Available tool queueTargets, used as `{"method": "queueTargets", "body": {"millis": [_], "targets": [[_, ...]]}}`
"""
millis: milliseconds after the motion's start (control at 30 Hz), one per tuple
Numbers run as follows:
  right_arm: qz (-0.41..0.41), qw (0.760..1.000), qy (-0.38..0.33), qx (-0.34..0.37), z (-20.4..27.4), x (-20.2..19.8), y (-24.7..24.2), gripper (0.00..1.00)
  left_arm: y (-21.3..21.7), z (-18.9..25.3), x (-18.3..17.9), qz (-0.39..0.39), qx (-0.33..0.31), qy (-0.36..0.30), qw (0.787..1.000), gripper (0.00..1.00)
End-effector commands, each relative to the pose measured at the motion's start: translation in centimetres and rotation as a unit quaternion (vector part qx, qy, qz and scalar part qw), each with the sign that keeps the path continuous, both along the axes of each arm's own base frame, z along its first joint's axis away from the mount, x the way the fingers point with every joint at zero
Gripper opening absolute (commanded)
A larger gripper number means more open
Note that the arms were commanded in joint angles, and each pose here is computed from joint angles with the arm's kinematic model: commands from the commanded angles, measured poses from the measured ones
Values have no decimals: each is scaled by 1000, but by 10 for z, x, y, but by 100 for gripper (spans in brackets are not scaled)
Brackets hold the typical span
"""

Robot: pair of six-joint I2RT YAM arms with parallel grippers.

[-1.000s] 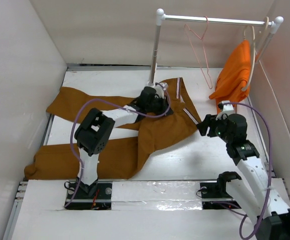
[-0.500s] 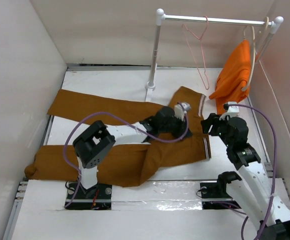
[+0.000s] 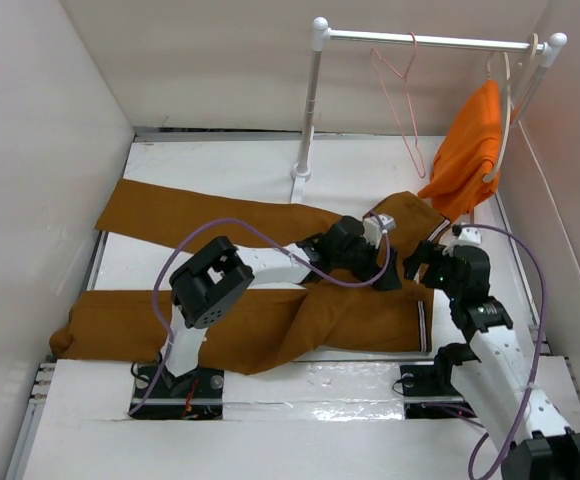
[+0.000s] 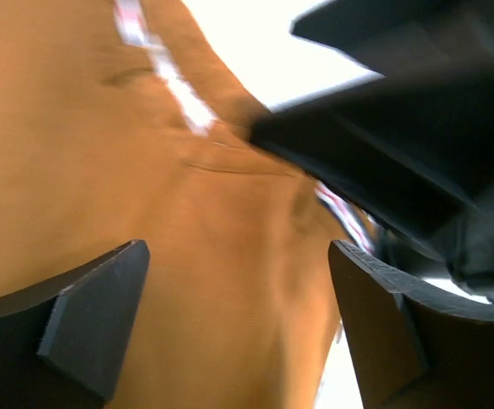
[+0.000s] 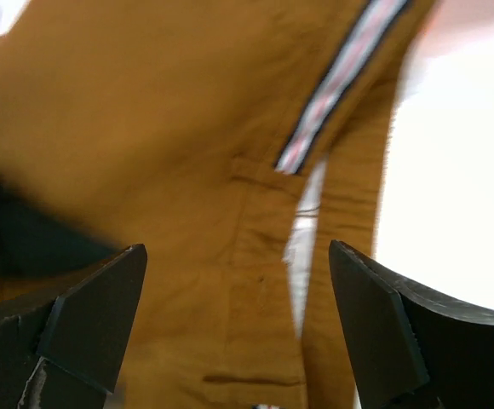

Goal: Place the trousers on the hanger
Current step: Flatten out the trousers at the center of the board.

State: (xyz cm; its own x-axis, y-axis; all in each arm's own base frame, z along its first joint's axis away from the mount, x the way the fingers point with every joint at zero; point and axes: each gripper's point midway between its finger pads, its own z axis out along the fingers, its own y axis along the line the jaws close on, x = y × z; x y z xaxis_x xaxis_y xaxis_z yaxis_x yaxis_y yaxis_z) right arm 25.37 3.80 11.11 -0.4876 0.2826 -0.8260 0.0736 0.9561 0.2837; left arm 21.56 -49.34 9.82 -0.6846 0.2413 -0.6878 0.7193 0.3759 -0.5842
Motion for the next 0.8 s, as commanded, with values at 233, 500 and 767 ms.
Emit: {"method": "queueTargets", "body": {"millis": [233,500,767], "targets": [[-126,989,-72,-17,52,56,-71,97,14,145,-22,1,-118,-125,985,90],[7,999,-43,14,26,113,-54,73,132,144,104,285,-58,-143,946,82],[-8,997,-34,66,1,128,-70,82,297,29,204,517,22,-17,855,84]]}}
